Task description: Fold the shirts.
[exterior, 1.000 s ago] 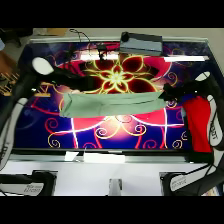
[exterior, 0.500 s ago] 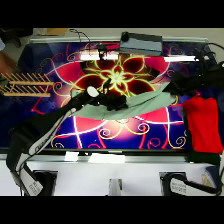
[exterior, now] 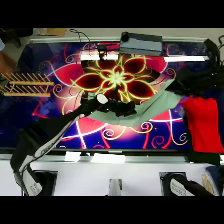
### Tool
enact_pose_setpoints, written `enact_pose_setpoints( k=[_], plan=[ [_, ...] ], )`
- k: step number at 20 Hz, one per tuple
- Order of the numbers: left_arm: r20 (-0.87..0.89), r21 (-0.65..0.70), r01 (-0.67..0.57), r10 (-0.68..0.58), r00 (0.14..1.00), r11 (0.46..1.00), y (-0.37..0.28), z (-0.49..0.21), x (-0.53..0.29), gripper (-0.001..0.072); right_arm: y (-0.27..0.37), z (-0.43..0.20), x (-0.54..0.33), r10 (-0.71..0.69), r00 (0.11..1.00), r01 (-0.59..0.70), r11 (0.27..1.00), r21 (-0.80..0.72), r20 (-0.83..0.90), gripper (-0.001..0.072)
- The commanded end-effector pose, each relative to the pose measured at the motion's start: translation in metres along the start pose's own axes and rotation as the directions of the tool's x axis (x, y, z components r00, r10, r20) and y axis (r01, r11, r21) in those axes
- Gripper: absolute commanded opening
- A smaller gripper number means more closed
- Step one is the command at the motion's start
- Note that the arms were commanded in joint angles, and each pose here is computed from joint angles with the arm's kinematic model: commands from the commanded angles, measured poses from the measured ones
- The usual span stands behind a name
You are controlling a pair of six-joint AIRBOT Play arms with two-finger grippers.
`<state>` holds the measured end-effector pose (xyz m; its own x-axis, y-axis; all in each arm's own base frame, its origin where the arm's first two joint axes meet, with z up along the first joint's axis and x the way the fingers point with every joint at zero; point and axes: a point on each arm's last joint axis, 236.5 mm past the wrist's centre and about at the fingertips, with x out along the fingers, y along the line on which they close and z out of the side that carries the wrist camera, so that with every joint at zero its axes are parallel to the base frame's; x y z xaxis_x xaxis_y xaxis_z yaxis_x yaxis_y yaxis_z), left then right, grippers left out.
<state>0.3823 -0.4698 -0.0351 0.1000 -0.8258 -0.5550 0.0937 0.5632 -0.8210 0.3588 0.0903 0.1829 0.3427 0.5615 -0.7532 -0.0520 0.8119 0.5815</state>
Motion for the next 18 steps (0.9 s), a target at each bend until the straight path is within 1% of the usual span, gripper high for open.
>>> enact_pose_setpoints(
  k=[1, 3, 4, 5, 6, 7, 8, 9, 10, 12, 13, 14, 15, 16, 17, 18],
  plan=[
    [0.052, 0.268, -0.132, 0.123, 0.991, 0.954, -0.006, 0.026, -0.075, 0.0027, 0.033, 0.013, 0.024, 0.044, 0.998, -0.04, 0.996, -0.076, 0.046, 0.0026],
    [0.174, 0.406, -0.275, 0.222, 0.959, 0.872, -0.012, 0.053, -0.15, 0.0028, 0.063, 0.018, 0.055, 0.097, 0.994, -0.09, 0.988, -0.124, 0.049, 0.0026],
    [0.255, 0.438, -0.35, 0.259, 0.932, 0.828, -0.016, 0.069, -0.194, 0.0028, 0.08, 0.02, 0.072, 0.137, 0.989, -0.129, 0.982, -0.137, 0.05, 0.0026],
    [0.332, 0.444, -0.411, 0.28, 0.901, 0.796, -0.02, 0.081, -0.236, 0.0028, 0.099, 0.02, 0.09, 0.183, 0.982, -0.176, 0.974, -0.141, 0.043, 0.0026],
    [0.401, 0.432, -0.454, 0.285, 0.871, 0.779, -0.026, 0.09, -0.278, 0.0029, 0.119, 0.018, 0.11, 0.234, 0.972, -0.228, 0.964, -0.134, 0.028, 0.0026],
    [0.465, 0.408, -0.481, 0.277, 0.841, 0.776, -0.034, 0.094, -0.319, 0.0029, 0.135, 0.015, 0.131, 0.276, 0.961, -0.273, 0.955, -0.118, 0.011, 0.0027],
    [0.521, 0.37, -0.496, 0.267, 0.811, 0.785, -0.041, 0.095, -0.357, 0.0029, 0.146, 0.011, 0.153, 0.3, 0.954, -0.299, 0.949, -0.102, -0.003, 0.0027],
    [0.567, 0.338, -0.507, 0.259, 0.782, 0.793, -0.047, 0.094, -0.387, 0.0029, 0.154, 0.005, 0.18, 0.313, 0.949, -0.314, 0.946, -0.082, -0.023, 0.0027],
    [0.608, 0.323, -0.521, 0.249, 0.754, 0.79, -0.054, 0.09, -0.414, 0.0029, 0.16, -0.003, 0.206, 0.327, 0.944, -0.33, 0.943, -0.049, -0.049, 0.0027],
    [0.647, 0.315, -0.536, 0.236, 0.725, 0.783, -0.066, 0.079, -0.443, 0.003, 0.176, -0.025, 0.256, 0.395, 0.912, -0.387, 0.918, 0.081, -0.111, 0.0027],
    [0.65, 0.318, -0.538, 0.234, 0.723, 0.781, -0.069, 0.072, -0.448, 0.0029, 0.181, -0.031, 0.278, 0.412, 0.904, -0.398, 0.908, 0.128, -0.113, 0.0028],
    [0.642, 0.324, -0.537, 0.236, 0.73, 0.779, -0.072, 0.066, -0.449, 0.0029, 0.181, -0.033, 0.298, 0.411, 0.907, -0.395, 0.906, 0.153, -0.093, 0.0142],
    [0.627, 0.333, -0.534, 0.241, 0.741, 0.777, -0.072, 0.06, -0.446, 0.0029, 0.18, -0.037, 0.315, 0.407, 0.91, -0.388, 0.905, 0.174, -0.085, 0.0614],
    [0.61, 0.335, -0.533, 0.251, 0.751, 0.777, -0.07, 0.056, -0.444, 0.0029, 0.177, -0.043, 0.325, 0.403, 0.91, -0.38, 0.906, 0.188, -0.1, 0.066],
    [0.596, 0.339, -0.532, 0.26, 0.76, 0.776, -0.068, 0.053, -0.441, 0.003, 0.174, -0.05, 0.327, 0.398, 0.908, -0.371, 0.909, 0.188, -0.133, 0.0687],
    [0.591, 0.339, -0.534, 0.267, 0.762, 0.774, -0.067, 0.052, -0.44, 0.003, 0.168, -0.056, 0.322, 0.384, 0.907, -0.357, 0.919, 0.168, -0.173, 0.0686]
  ],
)
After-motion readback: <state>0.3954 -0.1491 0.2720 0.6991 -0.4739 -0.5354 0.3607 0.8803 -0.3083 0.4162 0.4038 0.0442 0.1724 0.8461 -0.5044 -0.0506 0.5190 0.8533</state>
